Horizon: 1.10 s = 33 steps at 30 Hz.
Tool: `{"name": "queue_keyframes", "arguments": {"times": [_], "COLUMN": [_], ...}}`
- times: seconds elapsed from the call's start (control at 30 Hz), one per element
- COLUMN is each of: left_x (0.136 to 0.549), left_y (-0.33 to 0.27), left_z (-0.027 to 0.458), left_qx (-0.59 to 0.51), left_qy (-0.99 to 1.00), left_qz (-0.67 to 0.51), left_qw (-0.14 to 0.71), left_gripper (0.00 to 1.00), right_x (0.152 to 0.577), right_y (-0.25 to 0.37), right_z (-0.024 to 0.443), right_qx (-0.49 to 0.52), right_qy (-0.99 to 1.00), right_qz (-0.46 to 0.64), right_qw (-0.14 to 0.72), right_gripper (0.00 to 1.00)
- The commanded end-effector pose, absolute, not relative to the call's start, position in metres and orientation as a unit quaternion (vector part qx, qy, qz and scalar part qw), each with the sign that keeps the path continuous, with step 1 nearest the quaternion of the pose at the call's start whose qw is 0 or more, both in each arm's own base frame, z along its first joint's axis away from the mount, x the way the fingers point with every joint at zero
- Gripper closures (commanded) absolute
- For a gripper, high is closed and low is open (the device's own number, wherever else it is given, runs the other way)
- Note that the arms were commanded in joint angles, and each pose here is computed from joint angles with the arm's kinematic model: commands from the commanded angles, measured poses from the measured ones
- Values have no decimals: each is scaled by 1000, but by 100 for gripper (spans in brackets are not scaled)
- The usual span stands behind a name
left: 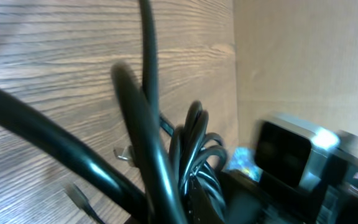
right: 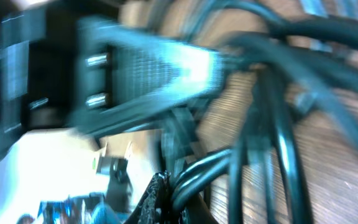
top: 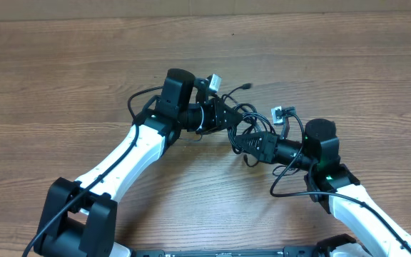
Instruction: Untangle cables
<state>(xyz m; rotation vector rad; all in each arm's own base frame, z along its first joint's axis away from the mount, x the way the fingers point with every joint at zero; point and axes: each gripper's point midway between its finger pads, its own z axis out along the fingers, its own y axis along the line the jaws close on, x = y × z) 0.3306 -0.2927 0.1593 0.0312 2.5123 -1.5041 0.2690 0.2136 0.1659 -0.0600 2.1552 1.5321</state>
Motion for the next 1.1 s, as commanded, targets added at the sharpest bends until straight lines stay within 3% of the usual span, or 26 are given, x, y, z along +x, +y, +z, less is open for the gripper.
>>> {"name": "queue_keyframes", "arguments": {"times": [0.0,0.37,0.67,0.9,1.07], "left_x": [346,344,312,283,277], "left_y": [-288,-242,-223,-249,-255], "left_z": [152,100,77,91,97], "left_qx": [-29,-115,-139,-108,-62], "left_qy": [871,929,951,932,926], "left_qz": [-468,-323,-268,-346,-372], "left_qw": [143,140,70,-14,-19], "left_gripper": [92,88,96,96,96], "right_x": [221,205,245,279,296], "right_y": [236,232,209,198,190], "right_z": [212,248,249,243,230], "right_qx": [-218,-326,-231,-149,-93], "right_qy": [703,624,663,691,717], "right_qz": [631,644,627,593,569], "right_qw": [242,300,336,385,391], "right_gripper": [96,96,96,96,96]}}
